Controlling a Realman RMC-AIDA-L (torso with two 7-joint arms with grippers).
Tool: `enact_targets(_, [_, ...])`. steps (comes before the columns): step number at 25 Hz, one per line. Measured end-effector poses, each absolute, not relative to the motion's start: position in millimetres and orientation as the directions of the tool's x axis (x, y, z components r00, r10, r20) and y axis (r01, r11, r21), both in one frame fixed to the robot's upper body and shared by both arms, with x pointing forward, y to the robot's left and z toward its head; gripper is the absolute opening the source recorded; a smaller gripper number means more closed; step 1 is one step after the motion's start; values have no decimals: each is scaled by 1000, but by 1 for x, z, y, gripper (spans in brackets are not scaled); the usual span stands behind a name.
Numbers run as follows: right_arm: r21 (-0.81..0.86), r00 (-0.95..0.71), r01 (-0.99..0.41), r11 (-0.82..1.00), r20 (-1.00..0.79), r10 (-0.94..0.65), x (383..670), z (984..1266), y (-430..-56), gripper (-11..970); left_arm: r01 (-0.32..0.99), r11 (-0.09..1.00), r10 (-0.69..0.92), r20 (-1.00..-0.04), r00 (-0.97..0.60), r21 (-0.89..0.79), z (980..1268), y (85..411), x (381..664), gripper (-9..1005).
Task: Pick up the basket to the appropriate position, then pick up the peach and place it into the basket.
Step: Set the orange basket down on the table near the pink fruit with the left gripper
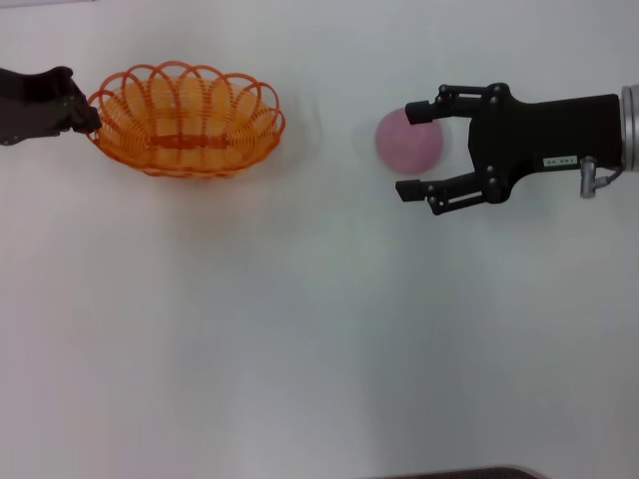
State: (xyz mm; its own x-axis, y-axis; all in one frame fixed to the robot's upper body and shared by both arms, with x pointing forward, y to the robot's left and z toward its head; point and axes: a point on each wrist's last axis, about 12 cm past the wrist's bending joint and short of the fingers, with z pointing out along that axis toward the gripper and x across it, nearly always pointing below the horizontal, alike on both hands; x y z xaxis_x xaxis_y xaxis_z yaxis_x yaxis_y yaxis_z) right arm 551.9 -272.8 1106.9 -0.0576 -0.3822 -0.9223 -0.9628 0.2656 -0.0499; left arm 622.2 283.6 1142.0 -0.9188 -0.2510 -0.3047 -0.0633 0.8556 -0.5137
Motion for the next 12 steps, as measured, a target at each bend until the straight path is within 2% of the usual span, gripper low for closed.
enact_targets(12, [-81, -37, -959, 272, -915, -401, 558, 1113, -272, 947, -108, 840, -299, -287, -910, -532, 1135, 284, 617, 90])
